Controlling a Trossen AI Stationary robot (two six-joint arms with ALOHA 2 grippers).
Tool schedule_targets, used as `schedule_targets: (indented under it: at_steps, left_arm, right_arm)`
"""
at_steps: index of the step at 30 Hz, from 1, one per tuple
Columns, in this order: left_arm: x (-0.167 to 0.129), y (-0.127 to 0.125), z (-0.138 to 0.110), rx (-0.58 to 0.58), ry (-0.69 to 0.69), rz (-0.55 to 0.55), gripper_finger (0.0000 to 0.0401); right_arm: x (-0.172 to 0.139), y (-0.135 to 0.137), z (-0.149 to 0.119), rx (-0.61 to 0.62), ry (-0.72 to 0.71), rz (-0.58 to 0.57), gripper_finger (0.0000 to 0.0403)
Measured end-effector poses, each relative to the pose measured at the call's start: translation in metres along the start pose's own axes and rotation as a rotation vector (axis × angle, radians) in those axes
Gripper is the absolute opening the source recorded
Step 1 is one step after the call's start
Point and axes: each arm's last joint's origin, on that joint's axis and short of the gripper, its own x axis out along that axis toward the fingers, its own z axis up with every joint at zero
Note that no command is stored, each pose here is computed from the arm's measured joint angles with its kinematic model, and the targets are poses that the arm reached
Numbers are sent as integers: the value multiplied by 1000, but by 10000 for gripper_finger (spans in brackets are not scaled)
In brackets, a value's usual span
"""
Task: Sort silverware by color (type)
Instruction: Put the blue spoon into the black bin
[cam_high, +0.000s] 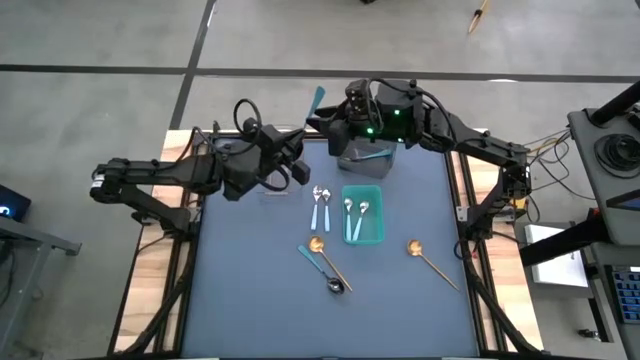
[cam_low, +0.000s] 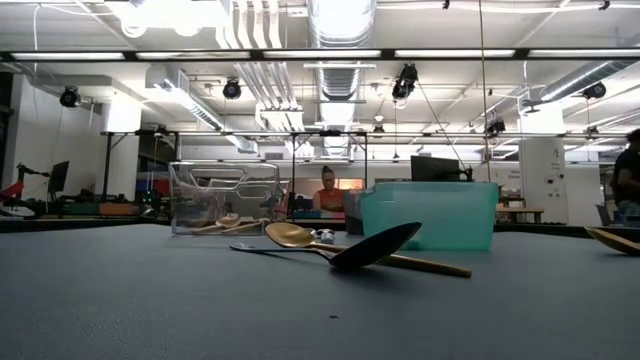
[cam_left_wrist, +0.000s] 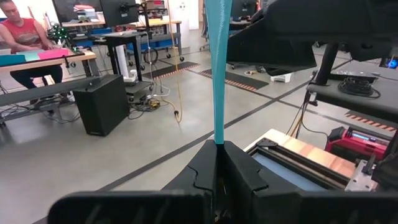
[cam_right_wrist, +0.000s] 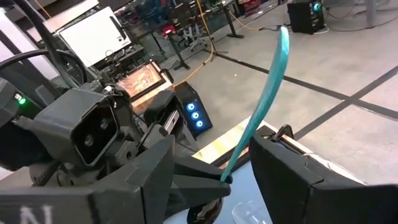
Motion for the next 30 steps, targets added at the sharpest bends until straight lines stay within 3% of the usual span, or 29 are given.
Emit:
schedule_targets:
  at_steps: [8, 17, 21, 27, 30]
  left_arm:
    - [0, -1, 1, -4, -9, -10, 0]
    - [3, -4, -2, 26, 0, -33, 0]
    - [3, -5, -2, 27, 1, -33, 0]
    - [3, -5, -2, 35, 0, -33, 0]
    - [3, -5, -2, 40, 1, -36, 0]
  right_arm:
    - [0, -5, 3, -66, -42, -90, 198]
    - [2, -4, 8, -113, -94, -78, 189]
    - [3, -5, 6, -113, -90, -80, 149]
    - [3, -5, 6, -114, -90, -83, 33]
    - [3, -5, 6, -112, -90, -79, 16]
